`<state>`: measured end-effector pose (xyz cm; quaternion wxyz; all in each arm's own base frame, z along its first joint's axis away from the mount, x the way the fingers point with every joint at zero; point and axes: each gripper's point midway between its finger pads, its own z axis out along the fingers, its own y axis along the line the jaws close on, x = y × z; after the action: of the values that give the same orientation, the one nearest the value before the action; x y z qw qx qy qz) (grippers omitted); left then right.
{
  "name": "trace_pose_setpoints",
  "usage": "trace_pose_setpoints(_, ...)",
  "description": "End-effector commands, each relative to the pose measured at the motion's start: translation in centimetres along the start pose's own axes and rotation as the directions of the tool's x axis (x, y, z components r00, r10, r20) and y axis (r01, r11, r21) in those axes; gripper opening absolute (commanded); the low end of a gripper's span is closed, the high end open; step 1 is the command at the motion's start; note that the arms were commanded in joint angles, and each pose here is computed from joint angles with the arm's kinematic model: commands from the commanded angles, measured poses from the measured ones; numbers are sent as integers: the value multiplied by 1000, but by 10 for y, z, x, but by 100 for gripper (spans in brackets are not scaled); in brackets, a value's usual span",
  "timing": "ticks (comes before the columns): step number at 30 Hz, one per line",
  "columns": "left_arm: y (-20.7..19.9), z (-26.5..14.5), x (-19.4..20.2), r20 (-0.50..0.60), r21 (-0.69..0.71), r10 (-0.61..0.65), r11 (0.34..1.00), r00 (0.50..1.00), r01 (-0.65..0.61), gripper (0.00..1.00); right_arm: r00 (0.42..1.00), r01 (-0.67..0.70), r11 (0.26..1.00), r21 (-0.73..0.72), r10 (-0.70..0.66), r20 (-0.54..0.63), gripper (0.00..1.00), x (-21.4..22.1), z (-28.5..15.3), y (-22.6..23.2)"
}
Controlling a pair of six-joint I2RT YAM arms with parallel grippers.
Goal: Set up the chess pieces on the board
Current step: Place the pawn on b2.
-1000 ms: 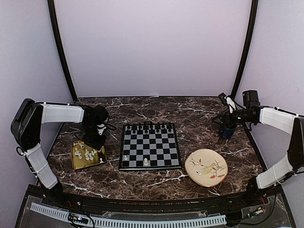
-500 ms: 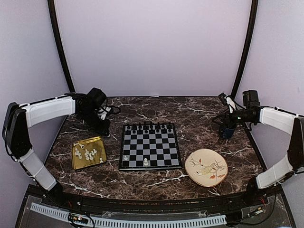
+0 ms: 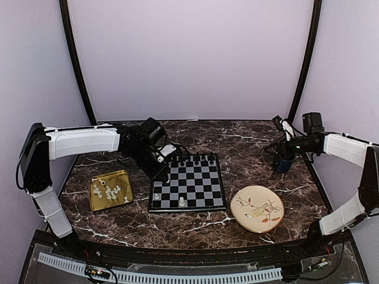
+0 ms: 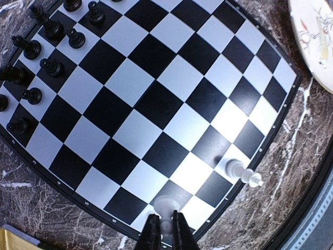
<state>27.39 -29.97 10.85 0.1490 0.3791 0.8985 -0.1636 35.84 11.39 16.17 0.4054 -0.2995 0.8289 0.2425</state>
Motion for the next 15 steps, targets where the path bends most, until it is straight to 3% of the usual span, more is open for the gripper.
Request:
trace_pose_setpoints(1, 4, 9, 15, -123, -82, 74, 993, 990, -84, 5, 1000, 22, 1000, 9, -22, 16, 55, -4, -4, 0)
trace_pose_setpoints(15, -11, 38, 27, -312, -163, 177, 958, 933, -236, 4, 1000, 22, 1000, 6, -23, 15, 56, -3, -3, 1)
